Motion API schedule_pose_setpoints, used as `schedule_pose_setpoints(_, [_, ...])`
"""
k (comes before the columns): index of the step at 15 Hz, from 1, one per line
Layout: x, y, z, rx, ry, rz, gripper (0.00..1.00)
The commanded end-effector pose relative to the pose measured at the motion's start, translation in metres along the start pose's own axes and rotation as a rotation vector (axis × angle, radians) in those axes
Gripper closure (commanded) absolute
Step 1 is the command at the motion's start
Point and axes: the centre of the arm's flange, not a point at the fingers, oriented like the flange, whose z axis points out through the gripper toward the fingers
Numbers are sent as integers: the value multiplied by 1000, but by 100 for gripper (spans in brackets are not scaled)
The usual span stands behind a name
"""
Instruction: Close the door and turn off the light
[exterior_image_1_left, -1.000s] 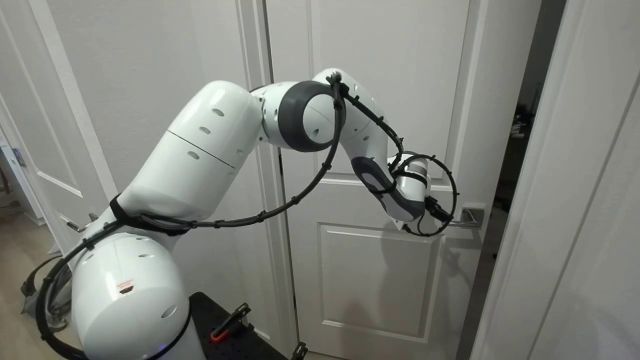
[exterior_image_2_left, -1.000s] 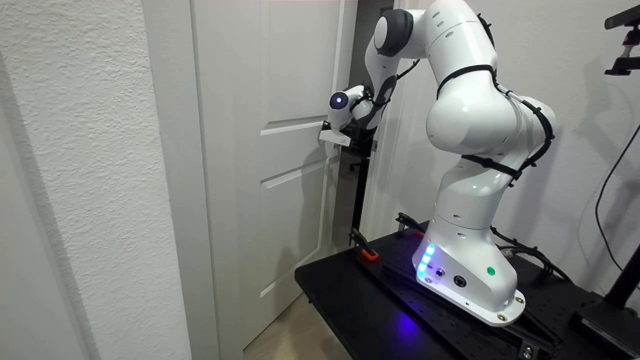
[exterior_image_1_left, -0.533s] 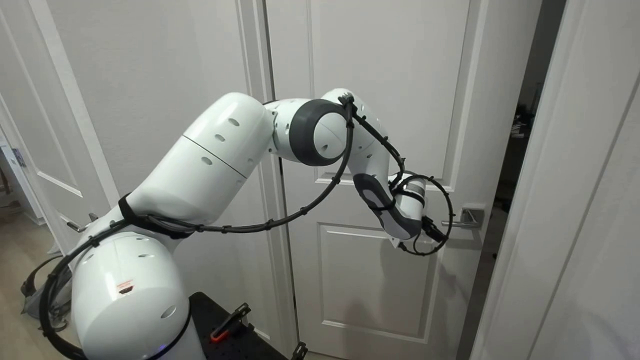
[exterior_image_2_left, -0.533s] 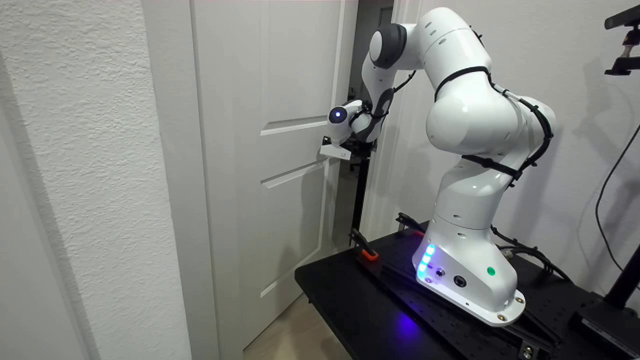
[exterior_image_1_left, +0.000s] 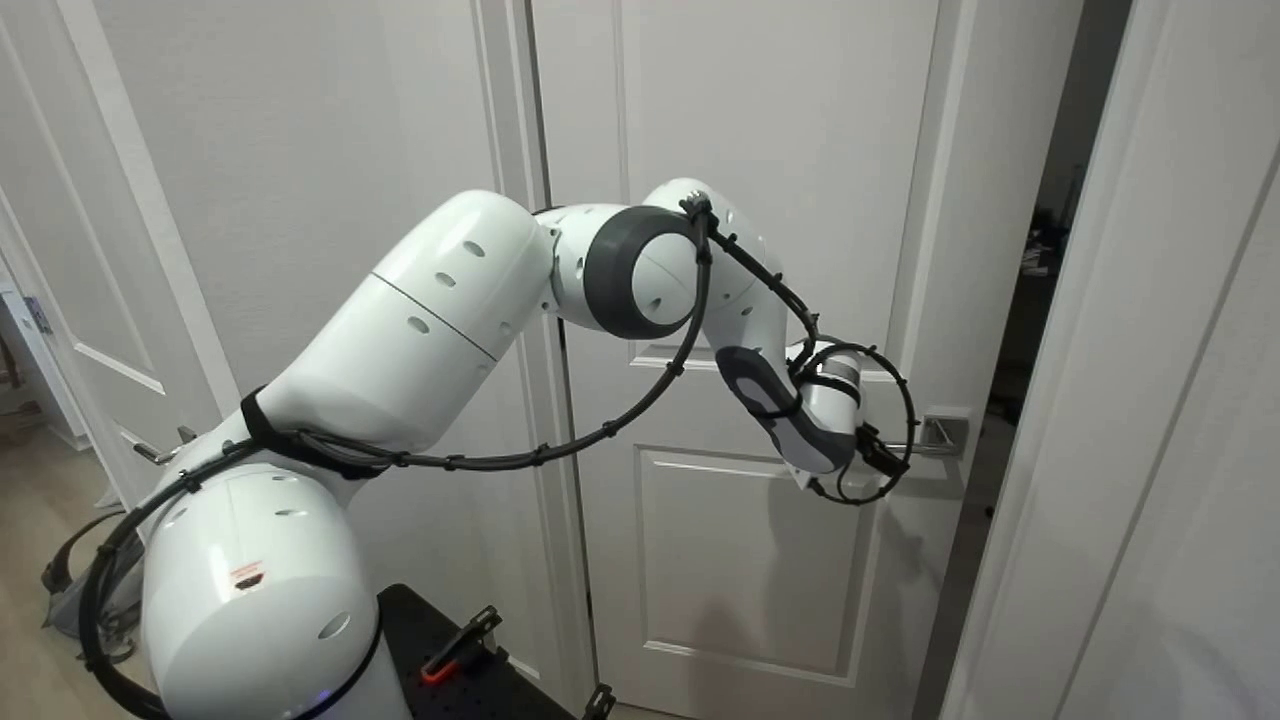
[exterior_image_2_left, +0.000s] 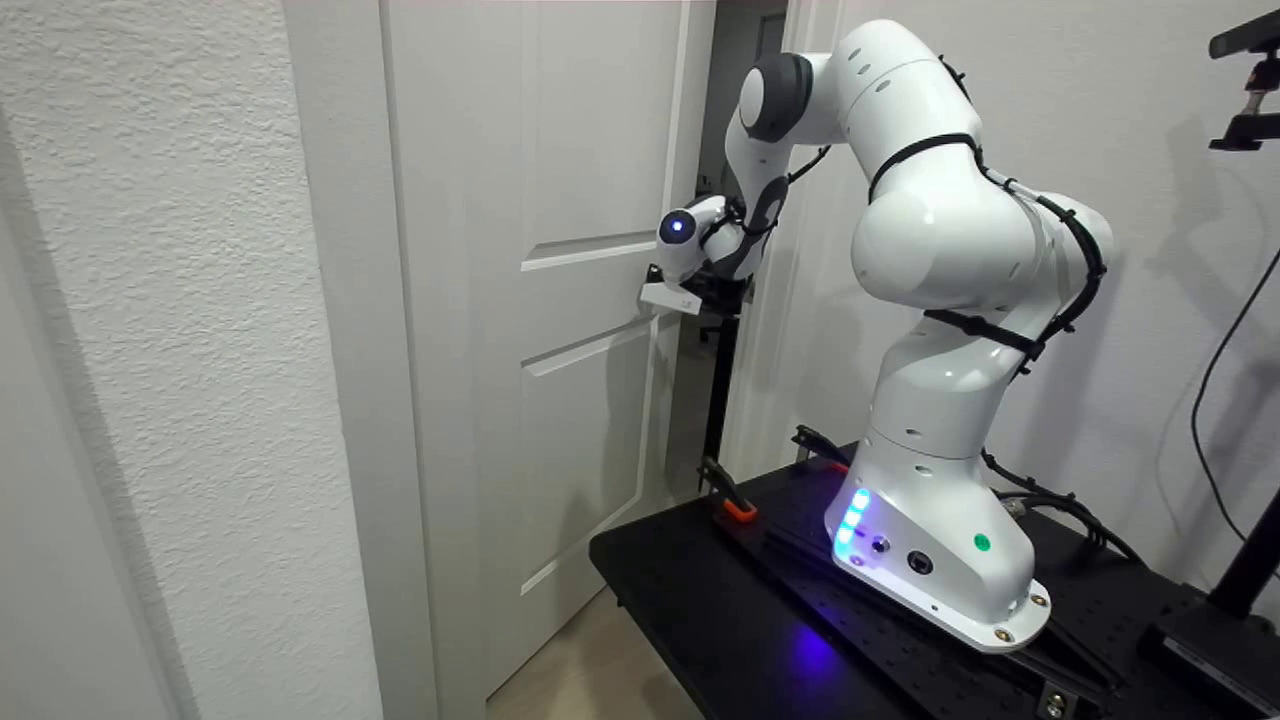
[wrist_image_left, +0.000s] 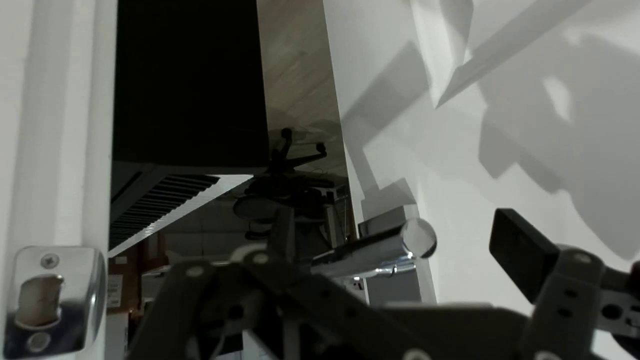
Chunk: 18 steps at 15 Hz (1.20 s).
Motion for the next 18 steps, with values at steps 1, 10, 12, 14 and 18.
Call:
schedule_pose_setpoints(1, [11,-1,-1,22,57,28,0])
schedule_pose_setpoints(10, [24,17,4,11,99,16,81])
schedule_pose_setpoints(12, [26,22,5,3,94,18,95])
schedule_pose_setpoints(14, [27,26,7,-5,87,17,100])
schedule_pose_setpoints(18, [26,34,9,-29,55,-2,100])
